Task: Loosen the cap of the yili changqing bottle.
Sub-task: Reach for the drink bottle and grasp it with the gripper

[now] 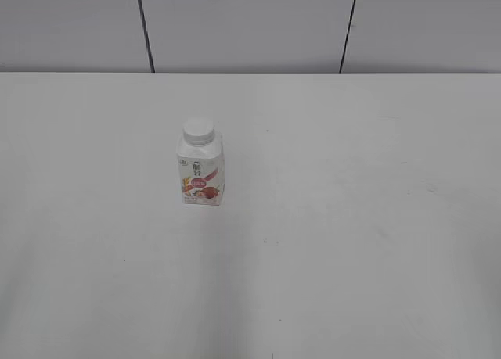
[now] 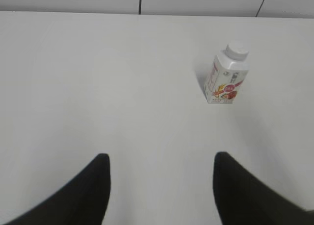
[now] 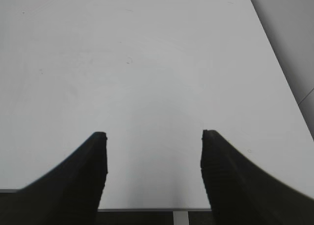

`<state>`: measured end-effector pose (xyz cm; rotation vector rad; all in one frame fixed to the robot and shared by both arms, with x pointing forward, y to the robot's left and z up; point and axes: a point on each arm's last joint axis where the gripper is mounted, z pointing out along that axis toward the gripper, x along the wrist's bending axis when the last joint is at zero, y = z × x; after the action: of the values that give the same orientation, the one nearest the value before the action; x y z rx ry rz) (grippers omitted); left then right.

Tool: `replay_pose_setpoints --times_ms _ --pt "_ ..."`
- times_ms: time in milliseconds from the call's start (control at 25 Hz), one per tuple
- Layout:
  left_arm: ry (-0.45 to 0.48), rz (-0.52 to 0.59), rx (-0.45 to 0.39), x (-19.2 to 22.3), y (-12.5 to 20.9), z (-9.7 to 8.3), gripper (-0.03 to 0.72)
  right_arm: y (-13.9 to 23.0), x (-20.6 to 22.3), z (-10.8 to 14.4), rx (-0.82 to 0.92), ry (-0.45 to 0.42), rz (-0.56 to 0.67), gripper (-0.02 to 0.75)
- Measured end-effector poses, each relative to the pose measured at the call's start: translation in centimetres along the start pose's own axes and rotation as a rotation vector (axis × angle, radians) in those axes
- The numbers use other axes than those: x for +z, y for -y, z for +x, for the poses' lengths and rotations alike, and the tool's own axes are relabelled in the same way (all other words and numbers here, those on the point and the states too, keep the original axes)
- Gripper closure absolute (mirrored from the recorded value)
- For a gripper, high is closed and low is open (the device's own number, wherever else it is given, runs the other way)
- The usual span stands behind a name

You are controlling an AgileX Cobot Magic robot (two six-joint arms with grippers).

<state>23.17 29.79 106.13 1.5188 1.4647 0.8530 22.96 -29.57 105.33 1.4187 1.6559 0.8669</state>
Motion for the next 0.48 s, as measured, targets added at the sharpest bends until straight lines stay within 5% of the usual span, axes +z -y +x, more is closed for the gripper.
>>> replay_pose_setpoints --times_ms 240,480 --pt "0.011 -0.1 -0.006 1.2 -4.2 -0.3 0.272 0.0 0.0 0.0 0.0 0.0 0.0 0.256" --pt "0.009 -0.145 0.077 5.2 -7.5 -0.3 0.273 0.0 0.0 0.0 0.0 0.0 0.0 0.256"
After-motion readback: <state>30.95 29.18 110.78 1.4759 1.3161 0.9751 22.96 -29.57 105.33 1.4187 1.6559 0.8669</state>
